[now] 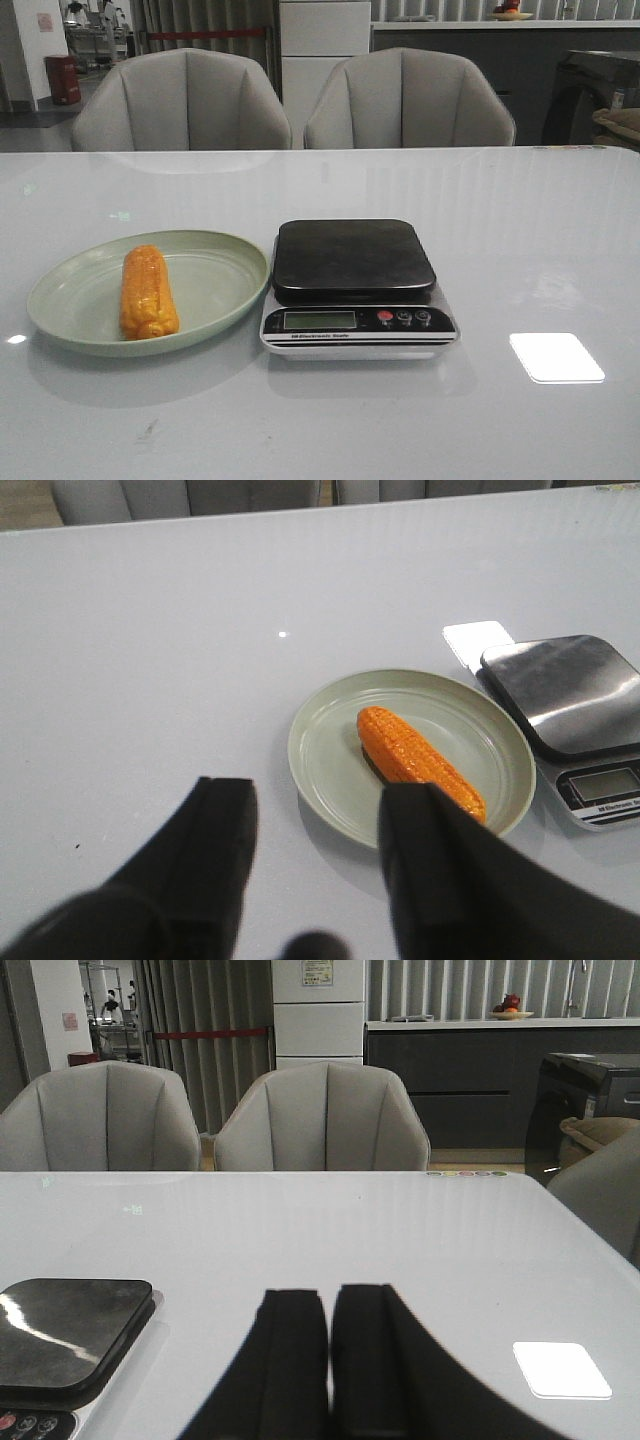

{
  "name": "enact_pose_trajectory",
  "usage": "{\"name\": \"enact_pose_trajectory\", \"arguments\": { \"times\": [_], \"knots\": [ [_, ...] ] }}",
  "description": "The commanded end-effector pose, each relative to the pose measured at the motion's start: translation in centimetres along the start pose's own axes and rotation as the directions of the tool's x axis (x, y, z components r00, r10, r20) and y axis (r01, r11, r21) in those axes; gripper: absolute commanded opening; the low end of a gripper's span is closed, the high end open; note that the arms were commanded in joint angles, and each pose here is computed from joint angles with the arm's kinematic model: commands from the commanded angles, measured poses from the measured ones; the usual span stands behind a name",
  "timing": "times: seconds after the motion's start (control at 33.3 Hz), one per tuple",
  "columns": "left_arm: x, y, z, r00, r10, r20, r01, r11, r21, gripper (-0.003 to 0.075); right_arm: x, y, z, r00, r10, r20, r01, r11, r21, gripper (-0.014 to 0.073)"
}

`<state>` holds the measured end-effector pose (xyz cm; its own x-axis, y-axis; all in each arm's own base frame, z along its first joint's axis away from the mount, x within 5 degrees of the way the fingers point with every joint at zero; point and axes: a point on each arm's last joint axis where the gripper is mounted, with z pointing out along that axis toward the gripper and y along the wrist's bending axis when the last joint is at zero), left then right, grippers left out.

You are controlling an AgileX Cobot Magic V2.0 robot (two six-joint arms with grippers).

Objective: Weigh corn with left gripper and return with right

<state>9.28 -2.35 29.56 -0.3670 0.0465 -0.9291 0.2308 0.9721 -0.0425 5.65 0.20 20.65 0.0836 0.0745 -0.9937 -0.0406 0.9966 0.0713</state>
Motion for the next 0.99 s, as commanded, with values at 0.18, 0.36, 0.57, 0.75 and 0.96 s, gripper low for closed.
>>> {"name": "enact_pose_trajectory", "arguments": {
  "times": [0.18, 0.36, 0.57, 0.75, 0.96],
  "knots": [
    [-2.7, -0.4, 2.2, 0.997, -0.066, 0.033, 0.065, 0.997, 0.037, 0.0513, -0.5, 0.0, -0.2, 0.995, -0.026, 0.092, 0.026, 1.0, -0.003, 0.0185],
    [-3.0, -1.1, 5.7, 0.989, -0.104, -0.104, 0.111, 0.992, 0.062, 0.0513, -0.5, 0.0, -0.2, 0.995, -0.026, 0.092, 0.026, 1.0, -0.003, 0.0185],
    [-3.3, -3.4, 10.2, 0.972, -0.052, -0.23, 0.086, 0.987, 0.139, 0.0514, -0.5, 0.0, -0.2, 0.995, -0.026, 0.092, 0.026, 1.0, -0.003, 0.0185],
    [-3.1, -5.1, 14.8, 0.934, -0.057, -0.353, 0.117, 0.981, 0.153, 0.0563, -0.5, 0.0, -0.2, 0.995, -0.026, 0.092, 0.026, 1.0, -0.003, 0.0185],
    [-2.1, -6.1, 19.6, 0.875, -0.075, -0.479, 0.152, 0.981, 0.124, 0.0577, -0.5, 0.0, -0.2, 0.995, -0.026, 0.092, 0.026, 1.0, -0.003, 0.0185]
  ]
}}
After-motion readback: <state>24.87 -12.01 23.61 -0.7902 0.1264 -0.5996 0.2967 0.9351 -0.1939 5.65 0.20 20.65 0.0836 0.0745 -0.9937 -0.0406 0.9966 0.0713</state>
